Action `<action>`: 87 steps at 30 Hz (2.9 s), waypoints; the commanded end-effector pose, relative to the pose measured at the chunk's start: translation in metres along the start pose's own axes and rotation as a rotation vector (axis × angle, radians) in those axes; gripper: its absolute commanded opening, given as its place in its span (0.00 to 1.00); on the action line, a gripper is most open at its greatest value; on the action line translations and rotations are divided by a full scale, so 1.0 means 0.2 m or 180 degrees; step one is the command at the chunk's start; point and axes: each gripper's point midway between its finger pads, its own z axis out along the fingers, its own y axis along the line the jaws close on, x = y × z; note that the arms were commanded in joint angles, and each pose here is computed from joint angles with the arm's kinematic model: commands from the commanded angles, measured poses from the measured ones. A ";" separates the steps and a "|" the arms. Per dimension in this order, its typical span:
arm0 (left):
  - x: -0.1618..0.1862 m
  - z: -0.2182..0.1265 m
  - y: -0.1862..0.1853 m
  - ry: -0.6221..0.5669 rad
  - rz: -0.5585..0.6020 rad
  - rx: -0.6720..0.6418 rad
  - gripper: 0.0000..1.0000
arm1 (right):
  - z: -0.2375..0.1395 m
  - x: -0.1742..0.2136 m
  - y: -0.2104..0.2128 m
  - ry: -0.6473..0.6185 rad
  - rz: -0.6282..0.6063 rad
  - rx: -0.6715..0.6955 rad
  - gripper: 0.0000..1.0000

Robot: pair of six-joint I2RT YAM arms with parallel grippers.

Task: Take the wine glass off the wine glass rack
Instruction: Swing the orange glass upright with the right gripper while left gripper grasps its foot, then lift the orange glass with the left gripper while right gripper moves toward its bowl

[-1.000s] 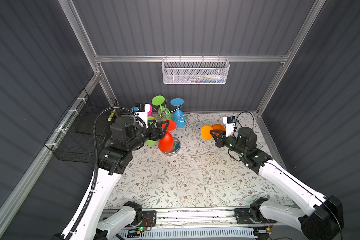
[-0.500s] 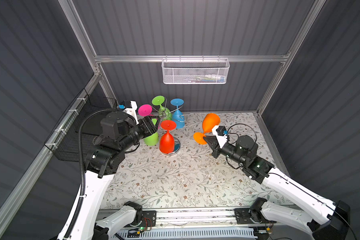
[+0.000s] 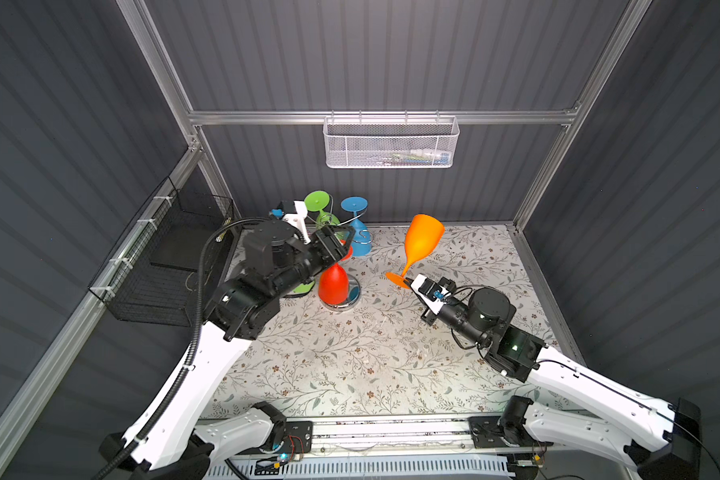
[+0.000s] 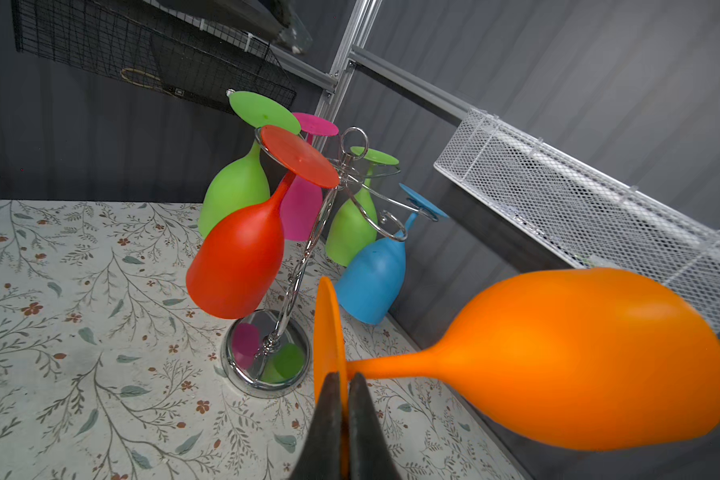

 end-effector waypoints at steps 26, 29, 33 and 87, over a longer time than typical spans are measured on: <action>0.35 0.30 -0.05 0.0077 -0.0745 -0.1153 0.40 | -0.07 -0.04 -0.19 -0.0161 -0.0785 0.0800 0.00; 0.39 0.30 -0.02 0.0169 -0.0809 -0.1342 0.39 | -0.07 -0.04 -0.19 -0.0177 -0.0773 0.0805 0.00; 0.43 0.36 -0.02 0.0204 -0.0923 -0.1292 0.39 | -0.06 -0.03 -0.17 -0.0183 -0.0768 0.0785 0.00; 0.01 0.34 -0.12 -0.0359 -0.0221 -0.1030 0.00 | -0.09 -0.09 -0.22 -0.0299 -0.0405 0.0769 0.71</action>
